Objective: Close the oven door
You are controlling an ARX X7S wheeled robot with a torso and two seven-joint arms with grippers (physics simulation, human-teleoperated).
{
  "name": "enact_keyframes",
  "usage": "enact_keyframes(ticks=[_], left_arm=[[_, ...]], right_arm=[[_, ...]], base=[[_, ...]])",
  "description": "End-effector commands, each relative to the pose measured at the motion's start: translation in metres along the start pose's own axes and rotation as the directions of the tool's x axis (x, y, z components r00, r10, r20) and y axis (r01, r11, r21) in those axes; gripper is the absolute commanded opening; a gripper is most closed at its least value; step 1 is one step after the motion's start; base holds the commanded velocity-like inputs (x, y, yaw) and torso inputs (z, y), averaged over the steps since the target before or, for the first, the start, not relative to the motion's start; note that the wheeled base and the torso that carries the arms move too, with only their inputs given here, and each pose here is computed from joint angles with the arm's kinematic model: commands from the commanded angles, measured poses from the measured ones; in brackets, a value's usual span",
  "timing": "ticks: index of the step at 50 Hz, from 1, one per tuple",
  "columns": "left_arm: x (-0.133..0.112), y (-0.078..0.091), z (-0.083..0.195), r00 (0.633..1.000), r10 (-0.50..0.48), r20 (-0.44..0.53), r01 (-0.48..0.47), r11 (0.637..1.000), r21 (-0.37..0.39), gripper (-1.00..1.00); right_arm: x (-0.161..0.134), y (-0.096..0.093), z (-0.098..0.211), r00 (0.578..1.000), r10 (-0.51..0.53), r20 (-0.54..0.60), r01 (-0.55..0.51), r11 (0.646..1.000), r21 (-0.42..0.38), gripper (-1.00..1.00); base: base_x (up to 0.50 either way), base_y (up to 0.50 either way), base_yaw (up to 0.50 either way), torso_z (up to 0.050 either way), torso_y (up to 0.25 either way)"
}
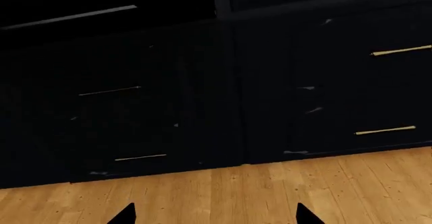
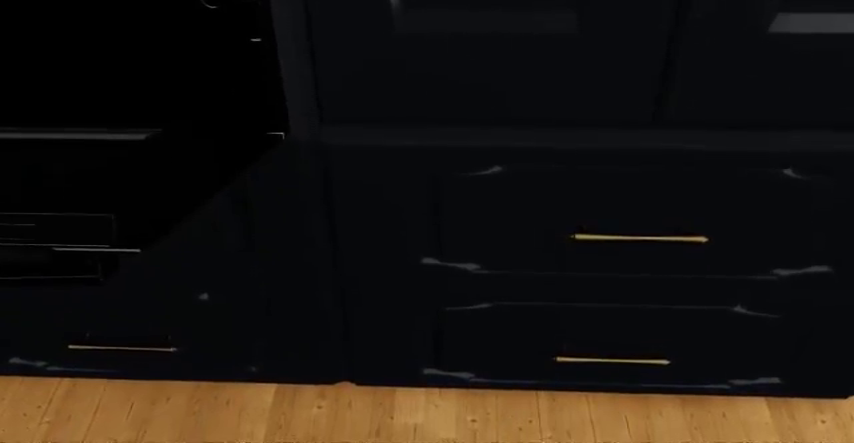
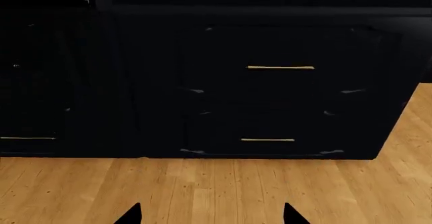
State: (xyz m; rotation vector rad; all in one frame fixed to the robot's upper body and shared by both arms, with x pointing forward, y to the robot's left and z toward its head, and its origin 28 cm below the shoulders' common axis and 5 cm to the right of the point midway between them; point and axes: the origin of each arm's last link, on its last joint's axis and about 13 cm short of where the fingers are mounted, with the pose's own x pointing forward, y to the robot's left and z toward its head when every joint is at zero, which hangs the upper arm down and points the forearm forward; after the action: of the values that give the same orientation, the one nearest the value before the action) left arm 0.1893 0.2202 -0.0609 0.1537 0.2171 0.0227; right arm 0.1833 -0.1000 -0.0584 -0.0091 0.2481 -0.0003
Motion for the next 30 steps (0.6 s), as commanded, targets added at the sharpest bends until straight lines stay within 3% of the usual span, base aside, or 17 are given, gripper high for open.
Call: enact_keyframes(ticks=[1,30], left_arm=[[0.0010,-0.0016,-0.0131,0.997,-0.002,-0.074,0.004,1.000,0.026,1.00],[0.0020,-0.0010,-0.0124,0.998,0.006,-0.061,-0.004,0.999,0.033,1.00]], right_arm=[[-0.0019,-0.0022,-0.0138,0.997,-0.017,-0.081,0.018,1.000,0.022,1.00],[-0.0009,-0.0016,-0.0171,0.997,-0.011,-0.079,0.012,1.000,0.018,1.00]], base=[[0.00,0.00,0.00,-0.033,0.000],[0.00,0.00,0.00,-0.045,0.000]])
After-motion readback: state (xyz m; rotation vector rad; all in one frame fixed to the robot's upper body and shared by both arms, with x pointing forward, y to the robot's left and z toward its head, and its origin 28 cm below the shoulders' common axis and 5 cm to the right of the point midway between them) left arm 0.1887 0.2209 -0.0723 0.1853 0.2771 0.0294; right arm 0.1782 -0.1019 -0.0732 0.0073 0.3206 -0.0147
